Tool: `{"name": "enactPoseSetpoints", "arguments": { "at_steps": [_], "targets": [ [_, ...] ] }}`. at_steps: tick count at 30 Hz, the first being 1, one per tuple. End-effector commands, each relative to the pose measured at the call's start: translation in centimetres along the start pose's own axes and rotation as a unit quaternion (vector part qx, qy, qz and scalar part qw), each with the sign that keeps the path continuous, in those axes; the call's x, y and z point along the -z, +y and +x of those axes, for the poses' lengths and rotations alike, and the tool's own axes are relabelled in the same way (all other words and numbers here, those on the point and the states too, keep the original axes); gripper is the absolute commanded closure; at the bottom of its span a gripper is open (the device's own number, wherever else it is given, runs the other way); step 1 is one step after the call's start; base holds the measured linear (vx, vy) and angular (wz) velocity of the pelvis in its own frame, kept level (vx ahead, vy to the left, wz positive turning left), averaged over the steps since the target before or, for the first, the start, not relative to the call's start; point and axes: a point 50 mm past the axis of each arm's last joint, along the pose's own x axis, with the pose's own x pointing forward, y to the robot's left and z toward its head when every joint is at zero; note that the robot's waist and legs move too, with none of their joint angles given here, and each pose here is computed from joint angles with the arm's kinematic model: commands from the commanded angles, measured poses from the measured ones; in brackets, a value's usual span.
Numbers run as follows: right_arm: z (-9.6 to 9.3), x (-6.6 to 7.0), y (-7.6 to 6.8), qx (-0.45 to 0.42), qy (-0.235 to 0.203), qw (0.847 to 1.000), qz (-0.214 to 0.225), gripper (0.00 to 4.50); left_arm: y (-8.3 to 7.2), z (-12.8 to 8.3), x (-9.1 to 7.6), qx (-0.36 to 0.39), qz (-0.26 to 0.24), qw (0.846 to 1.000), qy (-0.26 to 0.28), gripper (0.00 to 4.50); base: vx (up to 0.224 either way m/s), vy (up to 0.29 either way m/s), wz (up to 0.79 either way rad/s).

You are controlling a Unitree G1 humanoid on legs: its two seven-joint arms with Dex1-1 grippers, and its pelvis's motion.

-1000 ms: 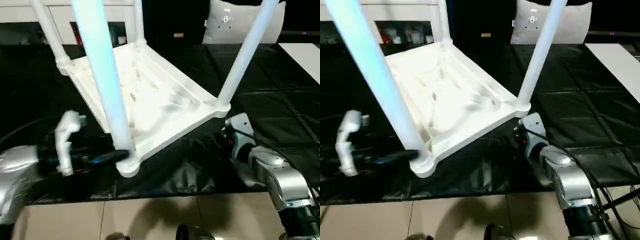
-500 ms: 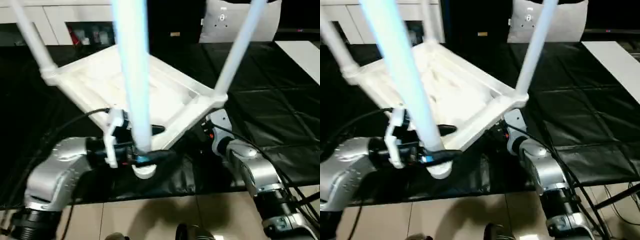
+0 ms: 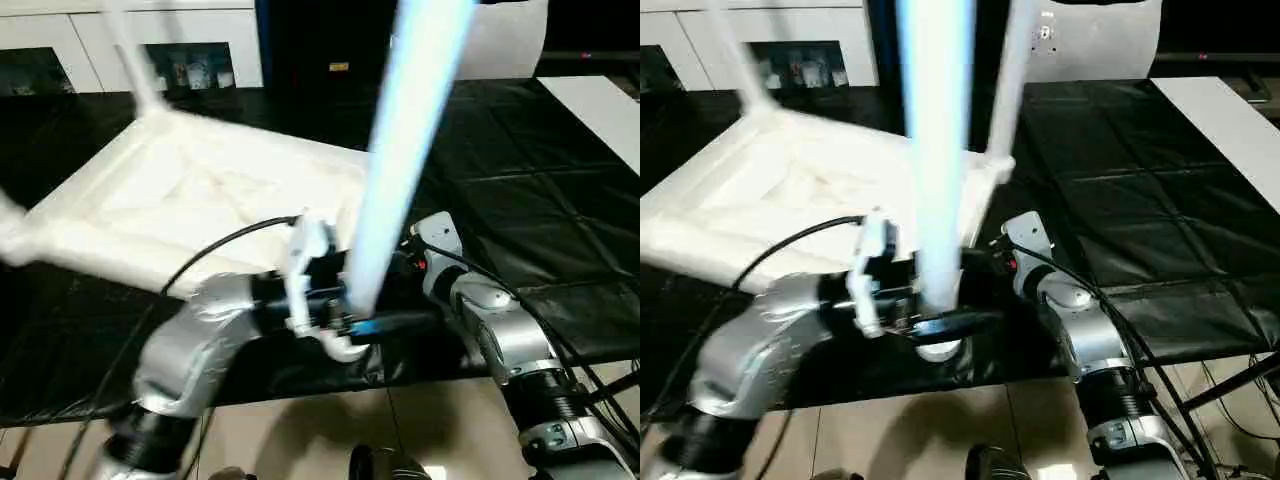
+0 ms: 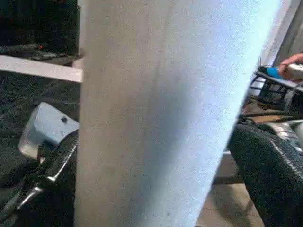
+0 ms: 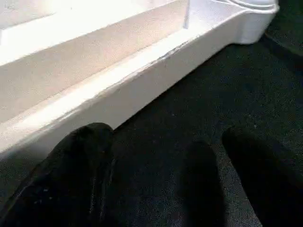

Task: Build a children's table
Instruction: Rotate table base

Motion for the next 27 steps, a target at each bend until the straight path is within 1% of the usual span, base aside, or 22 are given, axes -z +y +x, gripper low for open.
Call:
{"name": "enactPoseSetpoints", "arguments": {
  "at_steps": [1,2,5,6,7,8,10,11,13,17,19,20,21,22,24,26,27],
  "targets": [
    [0.7,-1.1,1.4,-0.031,-0.026,0.999,-0.007,0.0,0.2,1.3,-0.4,-0.004,0.024,1.0,-0.003,0.07,0.0,0.0,0.0],
    [0.6,-1.0,1.3,-0.029,-0.026,0.999,-0.007,0.0,0.7,1.6,-0.5,-0.016,0.03,0.999,-0.006,0.07,0.0,0.0,0.0],
    [0.4,-0.8,0.9,-0.019,-0.024,0.999,-0.012,0.0,1.6,1.9,-0.4,-0.054,0.039,0.998,-0.001,0.07,0.0,0.0,0.0],
    [0.1,-0.6,0.5,-0.016,-0.023,1.0,-0.005,0.0,2.2,1.7,-0.3,-0.081,0.05,0.995,0.002,0.07,0.0,0.0,0.0],
    [-0.2,-0.5,0.2,-0.012,-0.024,1.0,-0.003,0.0,2.5,1.5,-0.2,-0.09,0.055,0.994,0.005,0.07,0.0,0.0,0.0],
    [-0.8,-0.4,-0.4,-0.011,-0.025,1.0,0.001,0.0,2.6,0.9,0.1,-0.084,0.055,0.995,0.015,0.07,0.0,0.0,0.0],
    [-1.0,-0.3,-0.6,-0.011,-0.025,1.0,0.003,0.0,2.5,0.7,0.2,-0.079,0.053,0.995,0.018,0.07,0.0,0.0,0.0],
    [-1.8,-0.3,-1.2,-0.013,-0.037,0.999,0.002,0.0,2.4,-0.3,0.6,-0.059,0.053,0.996,0.033,0.07,0.0,0.0,0.0],
    [-2.6,-0.2,-1.7,-0.022,-0.041,0.999,-0.003,0.0,2.2,-1.3,1.1,-0.037,0.051,0.997,0.054,0.07,0.0,0.0,0.0],
    [-4.3,-0.4,-2.2,-0.068,-0.053,0.996,-0.015,0.0,2.3,-3.6,1.9,0.004,0.048,0.993,0.107,0.07,0.0,0.0,0.0],
    [-4.8,-0.4,-2.4,-0.083,-0.052,0.995,-0.023,0.0,2.5,-4.3,2.2,0.015,0.053,0.991,0.126,0.07,0.0,0.0,0.0],
    [-5.4,-0.4,-2.6,-0.103,-0.048,0.993,-0.037,0.0,2.8,-5.2,2.4,0.029,0.057,0.986,0.153,0.07,0.0,0.0,0.0],
    [-5.4,-0.4,-2.6,-0.103,-0.048,0.993,-0.037,0.0,2.8,-5.2,2.4,0.029,0.057,0.986,0.153,0.07,0.0,0.0,0.0],
    [-6.2,-0.5,-2.7,-0.129,-0.044,0.989,-0.054,0.0,3.5,-6.2,2.8,0.038,0.067,0.979,0.19,0.07,0.0,0.0,0.0],
    [-6.7,-0.5,-2.7,-0.151,-0.042,0.985,-0.065,0.0,4.2,-6.8,3.0,0.04,0.084,0.971,0.22,0.07,0.0,0.0,0.0],
    [-7.2,-0.6,-2.6,-0.179,-0.04,0.981,-0.071,0.0,5.0,-7.1,3.1,0.037,0.109,0.962,0.246,0.32,0.0,0.0,0.0],
    [-7.2,-0.7,-2.5,-0.184,-0.039,0.98,-0.071,0.0,5.2,-7.1,3.2,0.037,0.114,0.961,0.25,0.32,0.0,0.0,0.0]
  ]
}}
